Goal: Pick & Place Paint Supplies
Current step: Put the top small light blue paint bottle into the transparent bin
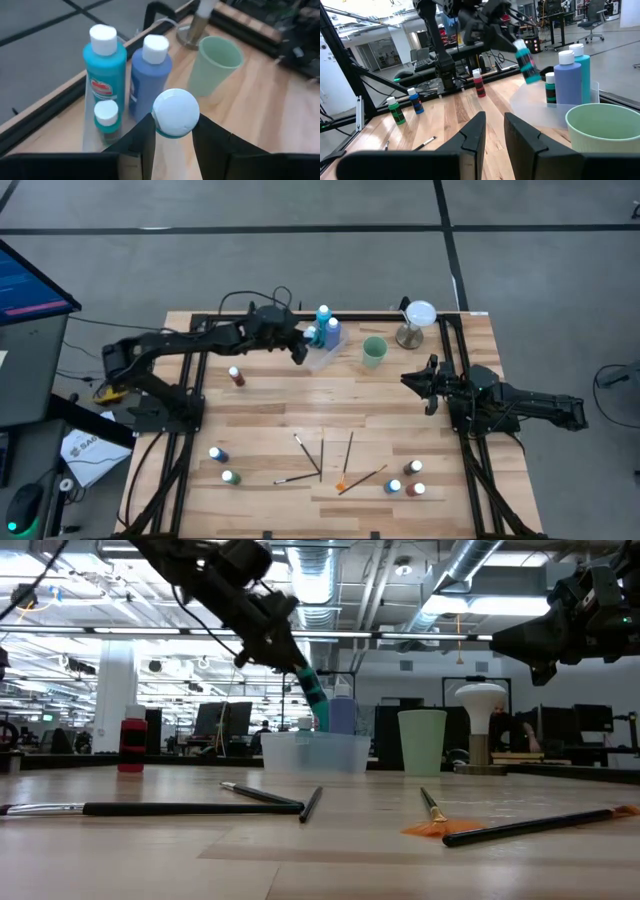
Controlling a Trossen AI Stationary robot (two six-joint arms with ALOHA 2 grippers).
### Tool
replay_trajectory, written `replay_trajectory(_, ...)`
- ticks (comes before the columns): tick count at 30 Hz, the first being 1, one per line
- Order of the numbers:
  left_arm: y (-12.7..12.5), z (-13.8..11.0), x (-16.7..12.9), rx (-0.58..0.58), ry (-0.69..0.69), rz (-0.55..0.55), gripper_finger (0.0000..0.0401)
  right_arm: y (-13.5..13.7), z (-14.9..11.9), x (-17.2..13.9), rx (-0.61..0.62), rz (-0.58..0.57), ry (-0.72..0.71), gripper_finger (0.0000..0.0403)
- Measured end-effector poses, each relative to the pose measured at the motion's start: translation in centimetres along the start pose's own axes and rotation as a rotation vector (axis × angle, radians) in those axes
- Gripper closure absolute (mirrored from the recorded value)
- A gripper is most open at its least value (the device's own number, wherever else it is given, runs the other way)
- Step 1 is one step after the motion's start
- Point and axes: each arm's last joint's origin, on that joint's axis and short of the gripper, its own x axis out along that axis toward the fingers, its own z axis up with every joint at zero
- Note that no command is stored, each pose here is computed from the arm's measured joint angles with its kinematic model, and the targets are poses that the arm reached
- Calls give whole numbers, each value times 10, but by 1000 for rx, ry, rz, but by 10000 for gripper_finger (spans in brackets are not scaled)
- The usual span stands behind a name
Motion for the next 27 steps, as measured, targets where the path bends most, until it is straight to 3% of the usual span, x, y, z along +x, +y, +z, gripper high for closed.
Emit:
replay_trajectory(11, 4, -14, 42, 12, 69, 123, 296, 0, 0, 0, 0, 0, 0, 337)
replay_trajectory(27, 9, -24, 63, 12, 49, 187, 296, 0, 0, 0, 0, 0, 0, 337)
